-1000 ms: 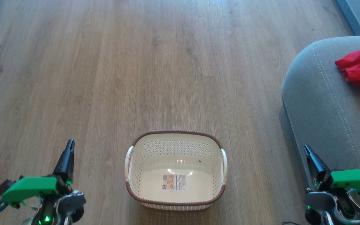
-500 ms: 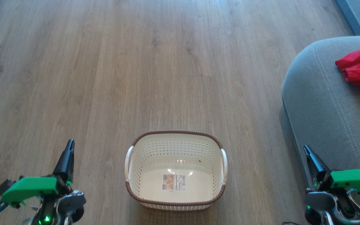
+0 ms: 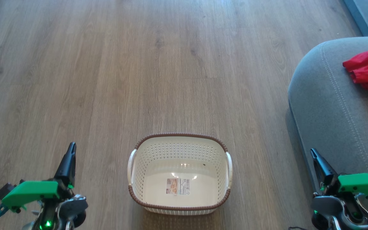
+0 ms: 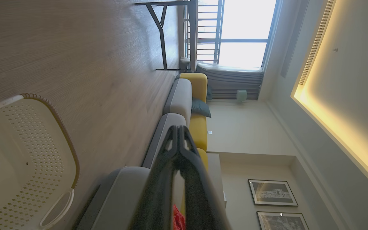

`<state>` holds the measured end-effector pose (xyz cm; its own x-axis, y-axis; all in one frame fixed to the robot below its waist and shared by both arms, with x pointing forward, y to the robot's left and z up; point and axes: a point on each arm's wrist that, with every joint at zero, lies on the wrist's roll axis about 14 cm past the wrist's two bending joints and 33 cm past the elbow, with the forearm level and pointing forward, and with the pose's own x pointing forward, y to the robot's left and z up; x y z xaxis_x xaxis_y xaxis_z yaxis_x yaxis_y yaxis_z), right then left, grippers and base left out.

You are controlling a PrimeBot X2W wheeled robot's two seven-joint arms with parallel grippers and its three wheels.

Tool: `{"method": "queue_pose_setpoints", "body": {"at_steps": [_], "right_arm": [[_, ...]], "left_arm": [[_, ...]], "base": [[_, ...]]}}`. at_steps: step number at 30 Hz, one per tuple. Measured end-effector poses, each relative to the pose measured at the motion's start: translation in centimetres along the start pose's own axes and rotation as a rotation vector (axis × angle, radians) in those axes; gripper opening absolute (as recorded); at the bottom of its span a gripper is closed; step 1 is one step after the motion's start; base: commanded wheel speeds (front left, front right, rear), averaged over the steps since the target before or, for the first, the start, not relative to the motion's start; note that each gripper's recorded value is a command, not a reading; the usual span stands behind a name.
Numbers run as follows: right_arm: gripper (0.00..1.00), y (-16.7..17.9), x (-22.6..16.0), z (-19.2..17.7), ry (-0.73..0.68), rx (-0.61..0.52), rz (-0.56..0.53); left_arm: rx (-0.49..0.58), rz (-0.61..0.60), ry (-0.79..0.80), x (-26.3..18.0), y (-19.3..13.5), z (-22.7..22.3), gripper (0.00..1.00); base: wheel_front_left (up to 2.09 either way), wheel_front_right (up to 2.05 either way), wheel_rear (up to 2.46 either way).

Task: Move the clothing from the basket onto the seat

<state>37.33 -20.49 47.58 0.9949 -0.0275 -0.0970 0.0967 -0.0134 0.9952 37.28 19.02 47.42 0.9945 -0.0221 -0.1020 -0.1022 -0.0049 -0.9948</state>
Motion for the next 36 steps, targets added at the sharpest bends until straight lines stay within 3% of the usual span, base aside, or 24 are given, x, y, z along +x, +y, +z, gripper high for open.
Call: {"method": "queue_pose_setpoints", "body": {"at_steps": [36], "right_arm": [[0.00, 0.00, 0.00, 0.00, 0.000, 0.000, 0.000]], "left_arm": [[0.000, 0.000, 0.000, 0.00, 0.00, 0.00, 0.00]], "base": [[0.00, 0.00, 0.00]]}}
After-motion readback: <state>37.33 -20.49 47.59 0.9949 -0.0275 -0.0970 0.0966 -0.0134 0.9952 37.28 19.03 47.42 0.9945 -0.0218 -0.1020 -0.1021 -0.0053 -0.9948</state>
